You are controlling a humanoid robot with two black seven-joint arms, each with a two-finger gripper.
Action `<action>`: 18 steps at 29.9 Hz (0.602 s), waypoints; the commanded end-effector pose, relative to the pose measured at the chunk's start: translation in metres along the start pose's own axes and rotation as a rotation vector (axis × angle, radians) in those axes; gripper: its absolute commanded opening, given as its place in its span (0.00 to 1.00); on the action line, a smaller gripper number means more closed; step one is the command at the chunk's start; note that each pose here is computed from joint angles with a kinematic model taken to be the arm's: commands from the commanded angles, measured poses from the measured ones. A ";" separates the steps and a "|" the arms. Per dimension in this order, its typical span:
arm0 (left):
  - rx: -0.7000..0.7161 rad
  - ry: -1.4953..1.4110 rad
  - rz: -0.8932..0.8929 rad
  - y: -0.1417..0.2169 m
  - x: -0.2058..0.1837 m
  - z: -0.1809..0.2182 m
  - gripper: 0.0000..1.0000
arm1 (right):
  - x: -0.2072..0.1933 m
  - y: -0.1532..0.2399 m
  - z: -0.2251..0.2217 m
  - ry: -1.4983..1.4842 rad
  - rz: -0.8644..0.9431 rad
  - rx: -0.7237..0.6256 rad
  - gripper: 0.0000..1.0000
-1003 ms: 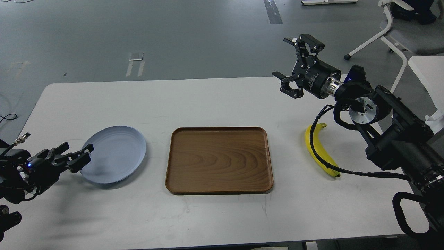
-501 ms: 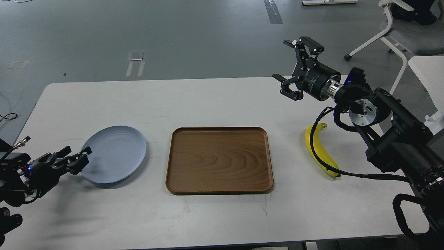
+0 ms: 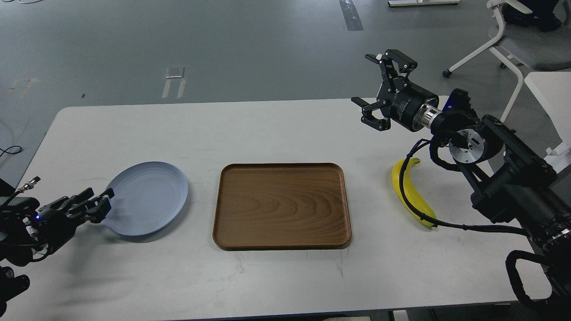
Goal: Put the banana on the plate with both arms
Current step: 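Lower the left gripper to the blue plate's rim and grasp it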
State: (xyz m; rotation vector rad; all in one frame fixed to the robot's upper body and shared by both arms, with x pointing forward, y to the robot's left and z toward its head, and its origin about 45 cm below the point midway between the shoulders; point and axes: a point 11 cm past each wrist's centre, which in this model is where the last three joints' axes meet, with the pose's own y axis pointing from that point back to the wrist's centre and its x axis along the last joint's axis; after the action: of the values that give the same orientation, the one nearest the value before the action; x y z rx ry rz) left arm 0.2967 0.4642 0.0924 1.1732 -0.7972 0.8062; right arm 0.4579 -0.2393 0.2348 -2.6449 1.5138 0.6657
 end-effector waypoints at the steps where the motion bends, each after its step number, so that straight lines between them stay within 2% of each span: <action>1: 0.010 -0.003 -0.009 -0.001 -0.006 -0.002 0.63 | 0.000 0.000 0.002 0.000 0.001 -0.005 1.00; 4: 0.012 0.000 -0.014 0.000 -0.009 -0.002 0.46 | 0.000 0.000 0.002 0.000 0.000 -0.005 1.00; 5: 0.009 0.003 -0.016 -0.001 -0.011 0.000 0.33 | 0.000 0.000 0.002 0.000 0.000 -0.005 1.00; 6: 0.006 0.005 -0.016 -0.002 -0.012 0.001 0.27 | 0.000 0.000 0.002 0.000 0.000 -0.005 1.00; 8: 0.008 0.004 -0.016 -0.002 -0.012 0.001 0.02 | 0.000 0.000 0.003 0.002 0.000 -0.005 1.00; 18: 0.008 0.007 -0.008 -0.003 -0.008 0.001 0.00 | 0.003 0.003 0.010 -0.009 0.009 -0.014 1.00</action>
State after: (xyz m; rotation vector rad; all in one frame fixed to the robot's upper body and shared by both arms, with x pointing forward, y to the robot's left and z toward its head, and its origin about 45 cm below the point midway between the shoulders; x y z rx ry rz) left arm 0.2935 0.4630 0.0821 1.1866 -0.7827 0.8028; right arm 0.4544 -0.2403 0.2266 -2.6473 1.5233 0.6833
